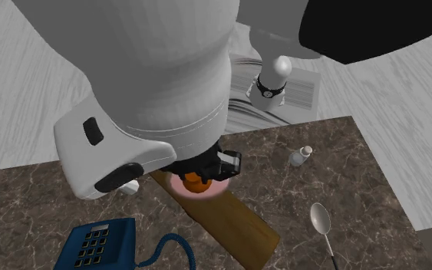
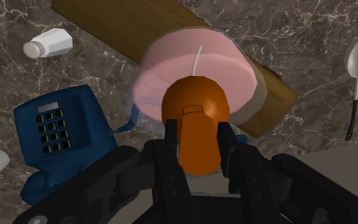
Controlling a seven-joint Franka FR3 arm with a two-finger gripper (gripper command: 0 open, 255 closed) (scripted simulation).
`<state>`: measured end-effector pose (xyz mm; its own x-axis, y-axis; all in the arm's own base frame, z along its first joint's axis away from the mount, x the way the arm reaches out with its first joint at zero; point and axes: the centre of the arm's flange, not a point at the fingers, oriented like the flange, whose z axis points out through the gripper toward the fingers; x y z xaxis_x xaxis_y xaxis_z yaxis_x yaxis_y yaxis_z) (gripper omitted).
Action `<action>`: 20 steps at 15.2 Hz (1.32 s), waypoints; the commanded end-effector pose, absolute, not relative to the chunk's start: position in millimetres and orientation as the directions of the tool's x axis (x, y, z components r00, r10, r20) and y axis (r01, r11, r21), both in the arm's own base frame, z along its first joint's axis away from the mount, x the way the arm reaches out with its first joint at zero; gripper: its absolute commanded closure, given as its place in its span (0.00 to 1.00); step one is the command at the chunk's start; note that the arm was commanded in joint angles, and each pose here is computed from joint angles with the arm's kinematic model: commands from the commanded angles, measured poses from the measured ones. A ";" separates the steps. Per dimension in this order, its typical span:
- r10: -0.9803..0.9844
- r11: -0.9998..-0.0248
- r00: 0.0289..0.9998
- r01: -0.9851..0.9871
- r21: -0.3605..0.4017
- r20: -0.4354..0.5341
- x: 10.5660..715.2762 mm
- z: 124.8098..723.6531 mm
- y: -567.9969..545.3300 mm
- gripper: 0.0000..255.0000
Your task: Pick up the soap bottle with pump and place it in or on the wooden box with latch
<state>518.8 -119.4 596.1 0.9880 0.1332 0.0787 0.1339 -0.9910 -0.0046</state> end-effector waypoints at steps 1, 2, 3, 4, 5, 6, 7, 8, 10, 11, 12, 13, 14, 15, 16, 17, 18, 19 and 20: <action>0.133 -0.991 0.988 0.134 -0.004 0.080 519.2 585.7 -119.6 1.00; 0.133 -0.991 0.988 0.134 -0.004 0.080 519.2 580.5 -119.6 1.00; 0.133 -0.991 0.988 0.134 -0.004 0.080 519.2 575.2 -119.6 1.00; 0.133 -0.991 0.988 0.134 -0.004 0.080 519.2 569.9 -119.6 1.00; 0.133 -0.991 0.988 0.134 -0.004 0.080 519.2 564.6 -119.6 1.00; 0.133 -0.991 0.988 0.134 -0.004 0.080 519.2 559.4 -119.6 1.00; 0.133 -0.991 0.988 0.134 -0.004 0.080 519.2 554.1 -119.6 1.00; 0.133 -0.991 0.988 0.134 -0.004 0.080 519.2 548.8 -119.6 1.00; 0.133 -0.991 0.988 0.134 -0.004 0.080 519.2 538.2 -119.6 1.00; 0.133 -0.991 0.988 0.134 -0.004 0.080 519.2 533.0 -119.6 1.00; 0.133 -0.991 0.988 0.134 -0.004 0.080 519.2 527.7 -119.6 1.00; 0.133 -0.991 0.988 0.134 -0.004 0.080 519.2 522.4 -119.6 1.00; 0.133 -0.991 0.988 0.134 -0.004 0.080 519.2 517.1 -119.6 1.00; 0.133 -0.991 0.988 0.134 -0.004 0.080 519.2 511.8 -119.6 1.00; 0.133 -0.991 0.988 0.134 -0.004 0.080 519.1 510.4 -119.5 1.00; 0.133 -0.991 0.988 0.134 -0.004 0.080 519.1 510.4 -119.6 1.00; 0.133 -0.991 0.988 0.134 -0.004 0.080 519.1 510.4 -119.6 1.00; 0.133 -0.991 0.988 0.134 -0.004 0.080 519.1 510.4 -119.6 1.00; 0.133 -0.991 0.988 0.134 -0.004 0.080 519.1 510.4 -119.6 1.00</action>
<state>519.2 -119.9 512.1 0.9877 0.1328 0.0826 0.1335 -0.9910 -0.0034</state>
